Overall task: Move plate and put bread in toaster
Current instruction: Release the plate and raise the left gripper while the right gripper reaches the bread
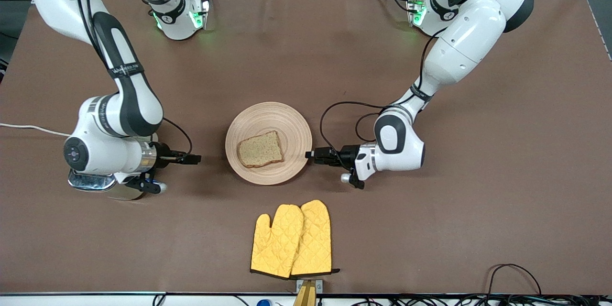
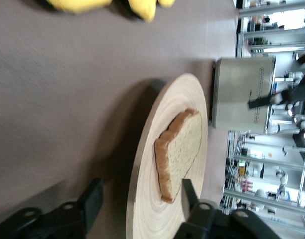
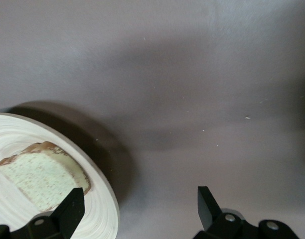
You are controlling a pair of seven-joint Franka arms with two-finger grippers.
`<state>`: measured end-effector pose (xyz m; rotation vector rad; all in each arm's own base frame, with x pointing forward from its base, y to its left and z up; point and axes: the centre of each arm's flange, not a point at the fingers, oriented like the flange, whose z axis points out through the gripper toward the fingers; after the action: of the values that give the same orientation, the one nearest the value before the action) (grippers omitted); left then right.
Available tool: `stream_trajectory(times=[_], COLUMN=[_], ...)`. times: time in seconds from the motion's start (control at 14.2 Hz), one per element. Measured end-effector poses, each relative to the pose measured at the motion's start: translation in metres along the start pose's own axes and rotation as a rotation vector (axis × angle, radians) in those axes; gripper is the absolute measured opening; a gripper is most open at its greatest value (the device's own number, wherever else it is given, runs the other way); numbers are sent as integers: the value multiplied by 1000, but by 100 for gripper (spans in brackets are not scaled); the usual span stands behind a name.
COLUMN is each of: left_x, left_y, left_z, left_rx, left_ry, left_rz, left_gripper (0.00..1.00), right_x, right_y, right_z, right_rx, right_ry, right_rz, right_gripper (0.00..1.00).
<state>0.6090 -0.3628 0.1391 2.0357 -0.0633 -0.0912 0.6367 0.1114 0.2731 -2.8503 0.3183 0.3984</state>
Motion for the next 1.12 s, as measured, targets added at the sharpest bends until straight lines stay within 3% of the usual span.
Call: stream_trajectory(times=[0.14,0.21,0.49,0.7,0.91,1.12], left_x=[16,25,55,63,58,40], left_y=[13,23,58,83,117,166], left_z=[-30,-47,-141,-216,-277,-318], left_rx=[62,109,290,411,615,819], left_ry=[18,24,62,59,59,62], left_rz=[-33,-45,-40,-8,31,40], left_gripper=[97,100,100,100,100,100], right_x=[-7,-12,-33,-40,-56,-92], right_y=[-18,-34,-89,-92,-86,-108], right_z=[13,17,32,40,25,40], right_rx=[-5,-7,-6,17,37,23], right_ry=[13,27,85,179,246,243], right_rz=[15,20,40,40,37,-19], right_gripper=[100,100,100,100,100,100])
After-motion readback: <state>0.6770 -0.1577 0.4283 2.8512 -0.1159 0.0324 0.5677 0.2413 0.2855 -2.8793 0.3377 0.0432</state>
